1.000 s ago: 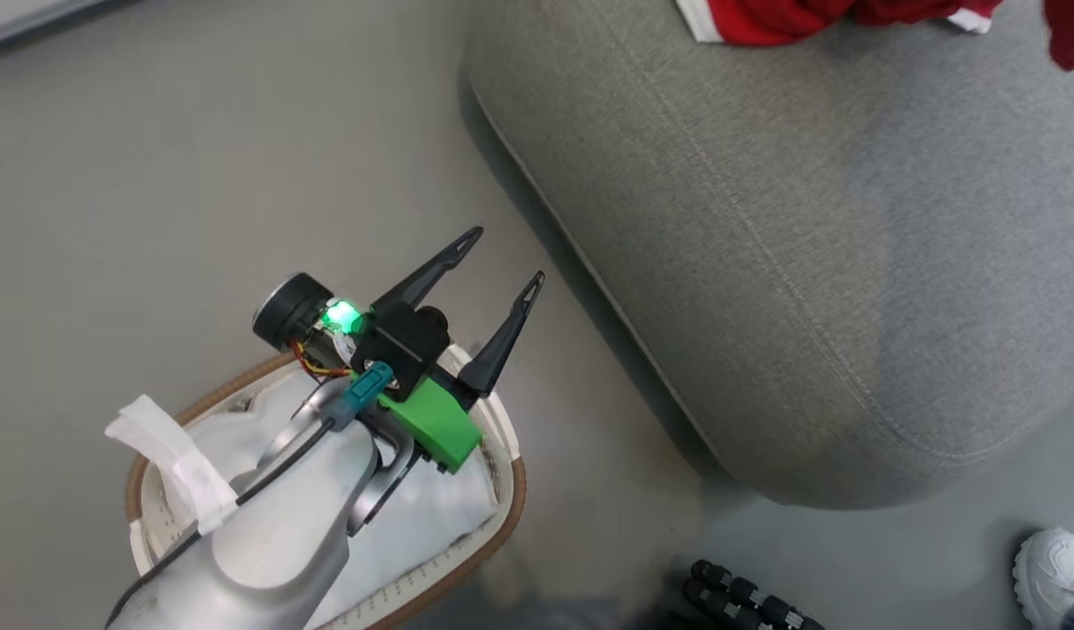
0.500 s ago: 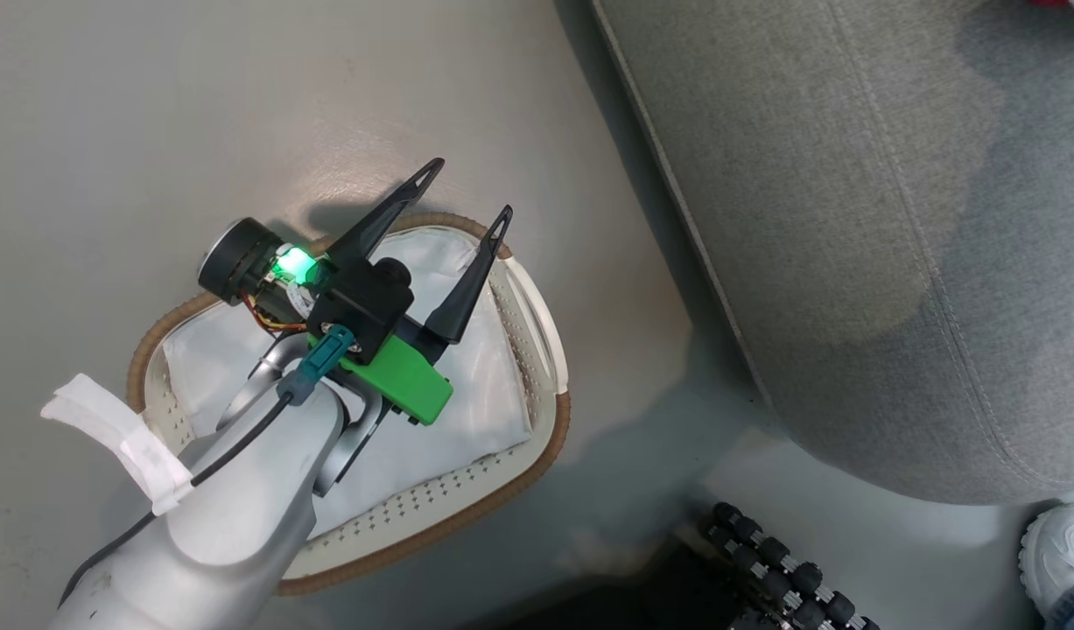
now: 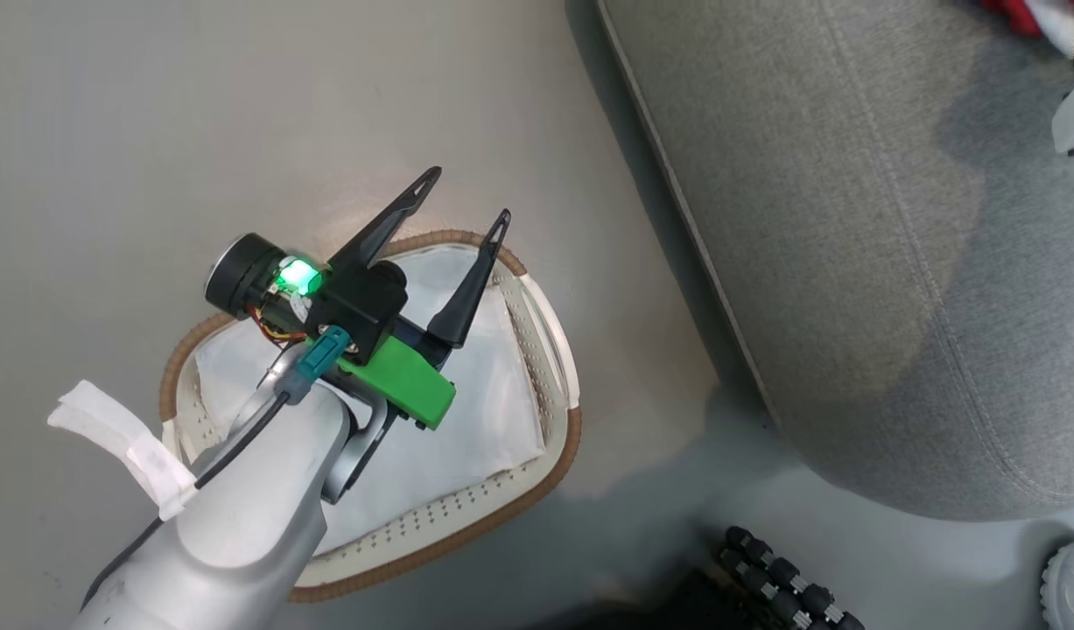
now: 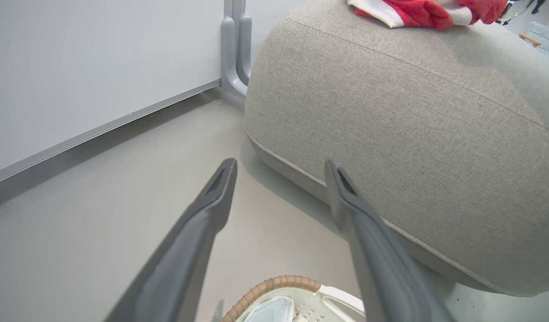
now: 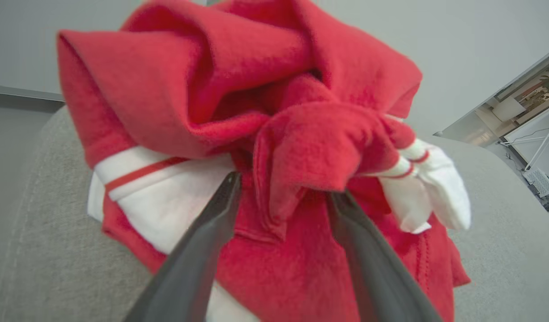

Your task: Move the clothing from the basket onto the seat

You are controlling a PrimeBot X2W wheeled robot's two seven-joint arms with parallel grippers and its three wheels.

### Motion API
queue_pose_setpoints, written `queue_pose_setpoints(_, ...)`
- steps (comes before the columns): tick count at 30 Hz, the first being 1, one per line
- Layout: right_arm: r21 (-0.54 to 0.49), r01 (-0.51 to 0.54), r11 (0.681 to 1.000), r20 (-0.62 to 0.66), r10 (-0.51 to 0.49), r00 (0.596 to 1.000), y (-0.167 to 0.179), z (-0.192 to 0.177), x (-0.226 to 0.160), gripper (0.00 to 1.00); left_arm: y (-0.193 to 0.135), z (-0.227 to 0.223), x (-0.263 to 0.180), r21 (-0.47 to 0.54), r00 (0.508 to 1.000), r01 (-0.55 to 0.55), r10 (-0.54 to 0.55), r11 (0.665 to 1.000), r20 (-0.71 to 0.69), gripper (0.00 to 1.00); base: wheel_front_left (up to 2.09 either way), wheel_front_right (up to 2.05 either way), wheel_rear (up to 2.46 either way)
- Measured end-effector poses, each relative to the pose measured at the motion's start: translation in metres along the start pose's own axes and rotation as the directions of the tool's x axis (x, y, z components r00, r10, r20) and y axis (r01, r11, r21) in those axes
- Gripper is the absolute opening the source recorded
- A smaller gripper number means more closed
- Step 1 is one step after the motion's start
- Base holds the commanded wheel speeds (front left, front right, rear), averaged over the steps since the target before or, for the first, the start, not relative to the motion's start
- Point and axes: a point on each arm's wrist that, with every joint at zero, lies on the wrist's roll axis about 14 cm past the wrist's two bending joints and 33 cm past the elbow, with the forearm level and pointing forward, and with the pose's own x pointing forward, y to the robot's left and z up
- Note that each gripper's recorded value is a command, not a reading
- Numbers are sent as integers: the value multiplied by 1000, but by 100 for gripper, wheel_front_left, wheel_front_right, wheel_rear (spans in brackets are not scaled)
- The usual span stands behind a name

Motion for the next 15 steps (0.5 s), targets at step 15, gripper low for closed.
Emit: queue_pose_setpoints(15,10,-53,999,142,51,989,3,60,-50,100,-10,80,-28,-30,979,-140,143,990,143,100,0,0,0)
